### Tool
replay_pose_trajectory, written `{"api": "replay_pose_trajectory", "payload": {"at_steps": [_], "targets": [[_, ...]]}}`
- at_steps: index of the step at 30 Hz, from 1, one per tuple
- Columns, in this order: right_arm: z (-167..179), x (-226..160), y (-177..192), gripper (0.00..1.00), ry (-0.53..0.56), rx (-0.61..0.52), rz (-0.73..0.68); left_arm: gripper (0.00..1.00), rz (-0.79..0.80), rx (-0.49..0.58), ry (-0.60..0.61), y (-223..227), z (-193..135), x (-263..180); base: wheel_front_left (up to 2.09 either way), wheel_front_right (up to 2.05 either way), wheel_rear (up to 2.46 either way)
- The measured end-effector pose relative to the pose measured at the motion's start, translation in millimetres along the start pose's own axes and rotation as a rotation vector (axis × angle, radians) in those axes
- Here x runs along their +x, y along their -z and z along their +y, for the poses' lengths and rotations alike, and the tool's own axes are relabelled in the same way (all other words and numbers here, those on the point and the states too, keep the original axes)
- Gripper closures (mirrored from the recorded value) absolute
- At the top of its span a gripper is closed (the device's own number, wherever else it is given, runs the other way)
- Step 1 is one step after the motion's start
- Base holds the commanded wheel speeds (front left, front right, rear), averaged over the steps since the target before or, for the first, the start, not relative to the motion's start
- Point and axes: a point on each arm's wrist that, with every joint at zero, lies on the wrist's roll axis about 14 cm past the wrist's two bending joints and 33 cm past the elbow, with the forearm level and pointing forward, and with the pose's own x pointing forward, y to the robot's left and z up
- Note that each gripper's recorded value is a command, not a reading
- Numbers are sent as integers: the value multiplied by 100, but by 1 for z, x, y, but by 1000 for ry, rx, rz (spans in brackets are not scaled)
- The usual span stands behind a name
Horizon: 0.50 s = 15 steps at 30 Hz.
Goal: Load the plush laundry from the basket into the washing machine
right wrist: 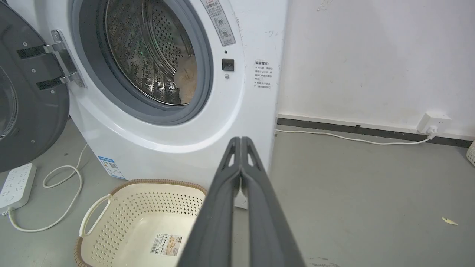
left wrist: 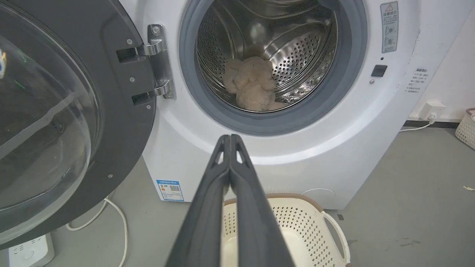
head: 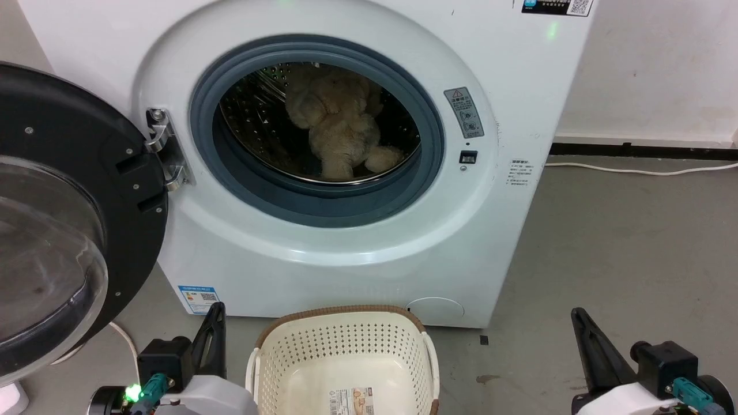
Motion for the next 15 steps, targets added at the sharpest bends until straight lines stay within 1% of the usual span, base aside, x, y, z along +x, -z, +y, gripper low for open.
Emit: {"api": "replay_pose_trajectory", "payload": {"at_steps": [15], "targets": [[2, 7, -1, 100, -9, -26, 13, 100, 6, 22, -7, 1, 0, 3, 0, 0, 0]]}}
